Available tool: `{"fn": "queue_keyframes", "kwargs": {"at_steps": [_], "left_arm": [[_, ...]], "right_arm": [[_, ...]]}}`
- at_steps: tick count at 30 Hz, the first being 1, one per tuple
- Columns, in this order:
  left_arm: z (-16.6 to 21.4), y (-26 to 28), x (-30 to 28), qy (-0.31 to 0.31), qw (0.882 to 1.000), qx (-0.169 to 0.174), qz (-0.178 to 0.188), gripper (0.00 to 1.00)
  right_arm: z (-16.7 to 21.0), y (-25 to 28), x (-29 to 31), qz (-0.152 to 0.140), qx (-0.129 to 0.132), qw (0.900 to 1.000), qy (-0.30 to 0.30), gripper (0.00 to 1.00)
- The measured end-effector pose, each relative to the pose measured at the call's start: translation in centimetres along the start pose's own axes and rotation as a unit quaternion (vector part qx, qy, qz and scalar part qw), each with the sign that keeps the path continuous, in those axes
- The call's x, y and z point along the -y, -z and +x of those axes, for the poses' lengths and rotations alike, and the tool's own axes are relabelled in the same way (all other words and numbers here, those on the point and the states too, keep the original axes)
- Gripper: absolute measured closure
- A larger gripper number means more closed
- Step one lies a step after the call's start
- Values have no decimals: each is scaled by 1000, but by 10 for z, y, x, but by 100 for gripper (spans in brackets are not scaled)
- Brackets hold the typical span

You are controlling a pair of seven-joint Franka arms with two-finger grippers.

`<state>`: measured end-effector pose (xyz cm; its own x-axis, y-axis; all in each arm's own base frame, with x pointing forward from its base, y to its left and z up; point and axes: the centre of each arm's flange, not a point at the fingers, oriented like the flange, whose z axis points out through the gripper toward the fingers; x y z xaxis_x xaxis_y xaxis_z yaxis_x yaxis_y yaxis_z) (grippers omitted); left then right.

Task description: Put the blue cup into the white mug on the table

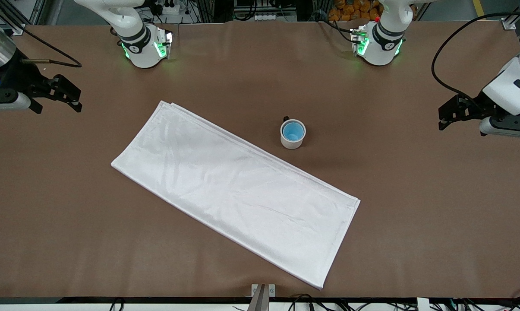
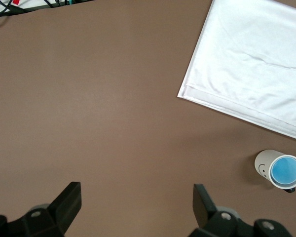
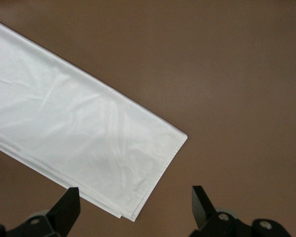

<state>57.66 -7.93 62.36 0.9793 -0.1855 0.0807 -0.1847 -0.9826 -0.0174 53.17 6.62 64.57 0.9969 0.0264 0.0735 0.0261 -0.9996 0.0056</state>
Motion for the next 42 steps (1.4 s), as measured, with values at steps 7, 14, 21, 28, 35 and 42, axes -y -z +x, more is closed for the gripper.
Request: {"fn": "queue_keyframes", "kwargs": {"at_steps": [7, 14, 21, 28, 35, 42], "left_arm": [[1, 0, -6, -4, 1000, 0, 1, 0], [1, 1, -1, -2, 1000, -1, 3, 0], [1, 1, -1, -2, 1000, -1, 3, 0], [1, 1, -2, -4, 1000, -1, 3, 0], [1, 1, -3, -4, 1000, -1, 3, 0], [0, 4, -3, -3, 1000, -4, -2, 0]], "right_arm": [[0, 0, 0, 0, 0, 1000, 0, 0], [0, 0, 0, 0, 0, 1000, 0, 0], [0, 0, 1, 0, -1, 1000, 1, 0], [0, 0, 2, 0, -1, 1000, 2, 0], [0, 0, 5, 1, -2, 1000, 5, 0], [0, 0, 6, 1, -2, 1000, 5, 0]]}}
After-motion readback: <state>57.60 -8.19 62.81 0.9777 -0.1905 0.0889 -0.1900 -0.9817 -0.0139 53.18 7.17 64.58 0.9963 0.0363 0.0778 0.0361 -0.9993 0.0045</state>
